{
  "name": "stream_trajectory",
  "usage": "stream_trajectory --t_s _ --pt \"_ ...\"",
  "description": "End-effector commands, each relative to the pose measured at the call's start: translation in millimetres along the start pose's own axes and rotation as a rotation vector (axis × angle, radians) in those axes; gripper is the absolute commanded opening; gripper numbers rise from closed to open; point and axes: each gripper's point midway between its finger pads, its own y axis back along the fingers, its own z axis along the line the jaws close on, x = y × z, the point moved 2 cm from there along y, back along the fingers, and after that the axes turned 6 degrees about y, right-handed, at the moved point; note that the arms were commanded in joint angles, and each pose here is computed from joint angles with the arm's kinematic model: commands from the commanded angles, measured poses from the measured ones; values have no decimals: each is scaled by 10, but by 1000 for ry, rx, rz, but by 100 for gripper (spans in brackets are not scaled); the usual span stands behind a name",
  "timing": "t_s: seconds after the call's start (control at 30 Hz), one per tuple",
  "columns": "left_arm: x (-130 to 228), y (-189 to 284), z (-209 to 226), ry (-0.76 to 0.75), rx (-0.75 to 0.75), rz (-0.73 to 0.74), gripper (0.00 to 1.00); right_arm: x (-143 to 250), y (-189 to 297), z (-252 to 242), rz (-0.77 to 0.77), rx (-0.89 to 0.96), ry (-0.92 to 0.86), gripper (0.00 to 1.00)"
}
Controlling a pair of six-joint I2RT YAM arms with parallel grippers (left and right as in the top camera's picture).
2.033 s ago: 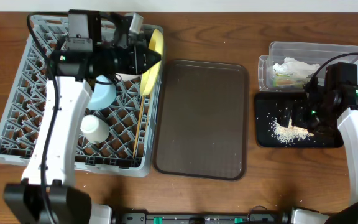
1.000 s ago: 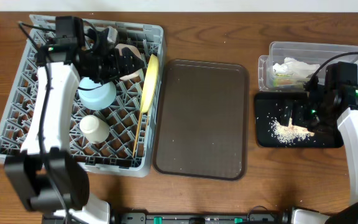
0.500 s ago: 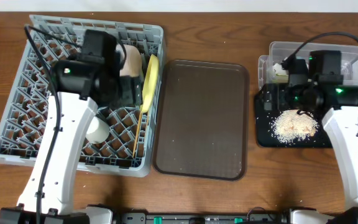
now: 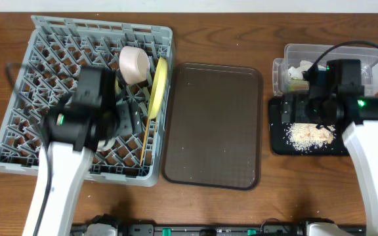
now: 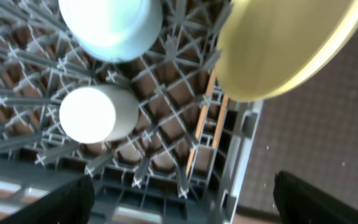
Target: Sort waste into correct bins and load items into the dishwasher
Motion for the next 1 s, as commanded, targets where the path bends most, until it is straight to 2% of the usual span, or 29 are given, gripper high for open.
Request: stream_trajectory --t_s 0.0,0.07,0.23,0.37,0.97 --pt "205 118 11 -94 94 -110 92 17 305 38 -155 15 9 99" --pt "297 180 0 -134 160 -203 93 73 466 66 -258 18 21 99" --pt "496 272 90 -173 217 -387 96 354 718 -4 -381 96 0 99" --pt "604 327 141 -171 235 -441 97 526 833 9 -425 105 3 99" --pt "667 344 170 -172 233 -436 98 856 818 19 -323 105 -9 99"
